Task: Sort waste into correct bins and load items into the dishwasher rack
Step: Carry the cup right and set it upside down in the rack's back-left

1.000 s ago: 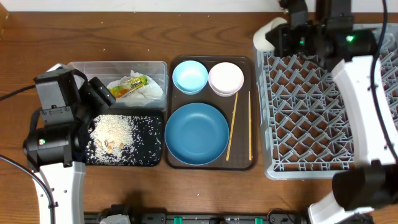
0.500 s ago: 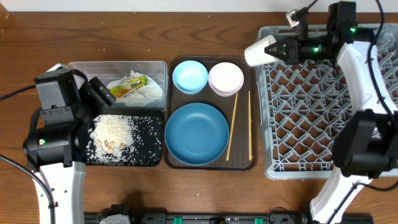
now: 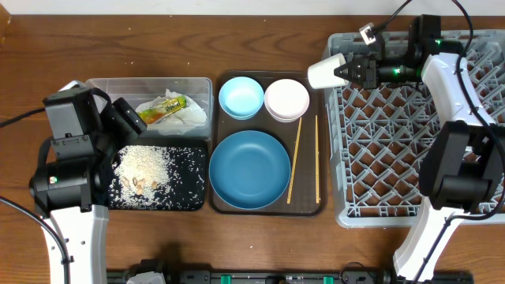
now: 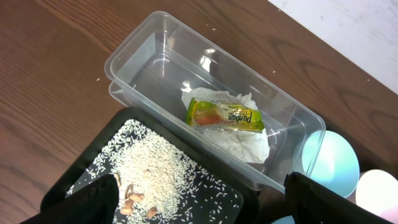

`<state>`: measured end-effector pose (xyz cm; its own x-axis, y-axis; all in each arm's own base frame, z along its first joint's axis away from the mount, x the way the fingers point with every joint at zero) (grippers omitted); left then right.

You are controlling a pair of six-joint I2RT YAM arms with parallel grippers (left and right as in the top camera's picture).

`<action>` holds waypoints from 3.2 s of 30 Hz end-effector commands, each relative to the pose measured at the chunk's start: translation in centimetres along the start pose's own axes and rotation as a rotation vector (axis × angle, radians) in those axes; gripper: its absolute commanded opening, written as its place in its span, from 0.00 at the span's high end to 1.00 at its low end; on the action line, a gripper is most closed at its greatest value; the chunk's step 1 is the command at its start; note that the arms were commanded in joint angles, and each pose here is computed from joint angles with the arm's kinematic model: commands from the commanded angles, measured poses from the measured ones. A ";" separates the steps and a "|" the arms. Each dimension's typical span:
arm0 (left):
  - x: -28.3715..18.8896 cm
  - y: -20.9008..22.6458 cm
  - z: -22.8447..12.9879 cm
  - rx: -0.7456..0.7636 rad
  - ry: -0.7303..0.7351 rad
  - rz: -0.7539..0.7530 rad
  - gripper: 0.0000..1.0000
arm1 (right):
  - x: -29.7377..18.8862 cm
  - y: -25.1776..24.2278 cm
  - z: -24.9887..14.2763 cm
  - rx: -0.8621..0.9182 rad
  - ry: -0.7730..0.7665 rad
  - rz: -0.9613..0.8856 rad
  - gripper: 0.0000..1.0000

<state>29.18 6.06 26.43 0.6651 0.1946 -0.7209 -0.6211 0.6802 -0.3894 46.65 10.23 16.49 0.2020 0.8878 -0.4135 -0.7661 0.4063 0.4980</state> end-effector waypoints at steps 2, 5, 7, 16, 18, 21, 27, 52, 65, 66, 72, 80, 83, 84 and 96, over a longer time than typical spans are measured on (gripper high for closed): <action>-0.1 0.1 0.4 0.002 -0.012 0.010 0.12 | 0.0 -1.9 -1.9 0.020 0.027 -0.024 0.99; -0.1 0.1 0.4 0.002 -0.012 0.010 0.12 | -0.3 -2.5 -2.4 0.026 0.052 -0.058 0.99; -0.1 0.1 0.4 0.002 -0.012 0.010 0.12 | -0.4 -2.9 -2.9 0.031 0.082 -0.088 0.99; -0.1 0.1 0.4 0.002 -0.012 0.010 0.13 | -1.1 -4.1 -3.9 0.020 0.132 -0.153 0.99; -0.1 0.1 0.4 0.002 -0.013 0.010 0.12 | -1.2 -4.2 -4.1 0.001 0.144 -0.159 0.99; -0.1 0.1 0.4 0.002 -0.012 0.010 0.12 | -1.4 -4.7 -4.8 0.001 0.181 -0.192 0.99; -0.1 0.1 0.4 0.002 -0.012 0.010 0.12 | -1.6 -5.1 -5.4 -0.025 0.221 -0.218 0.99; -0.1 0.1 0.4 0.002 -0.012 0.010 0.12 | -0.5 -3.5 -3.4 -0.128 0.120 -0.112 0.99; -0.1 0.1 0.4 0.002 -0.012 0.010 0.12 | -0.1 -3.6 -3.6 -0.159 0.142 -0.123 0.99; -0.1 0.1 0.4 0.002 -0.012 0.010 0.12 | -0.1 -3.7 -3.8 -0.156 0.150 -0.129 0.99; -0.1 0.1 0.4 0.002 -0.013 0.010 0.12 | -0.2 -4.5 -5.1 -0.143 0.206 -0.169 0.99; -0.1 0.1 0.4 0.002 -0.012 0.010 0.12 | 0.0 -4.5 -5.9 -0.184 0.219 -0.156 0.99; -0.1 0.1 0.4 0.002 -0.012 0.010 0.12 | 0.1 -4.6 -6.2 -0.188 0.221 -0.155 0.99; -0.1 0.1 0.4 0.002 -0.012 0.010 0.12 | 0.1 -4.6 -6.3 -0.188 0.222 -0.155 0.99; -0.1 0.1 0.4 0.002 -0.012 0.010 0.12 | -1.1 -5.8 -8.4 -0.139 0.308 -0.223 0.99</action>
<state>29.18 6.07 26.43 0.6654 0.1947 -0.7207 -0.6209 0.6802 -0.3895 46.09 6.17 8.92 0.2082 0.7025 -0.6806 -0.8201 0.5045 0.2699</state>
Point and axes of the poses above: each gripper's point midway between its finger pads, its own x axis out along the fingers, its own y axis along the line the jaws close on, z = x × y, the point moved 1 cm from there along -x, back along the fingers, and after that the axes turned 13 degrees about -x, right-handed, at the moved point
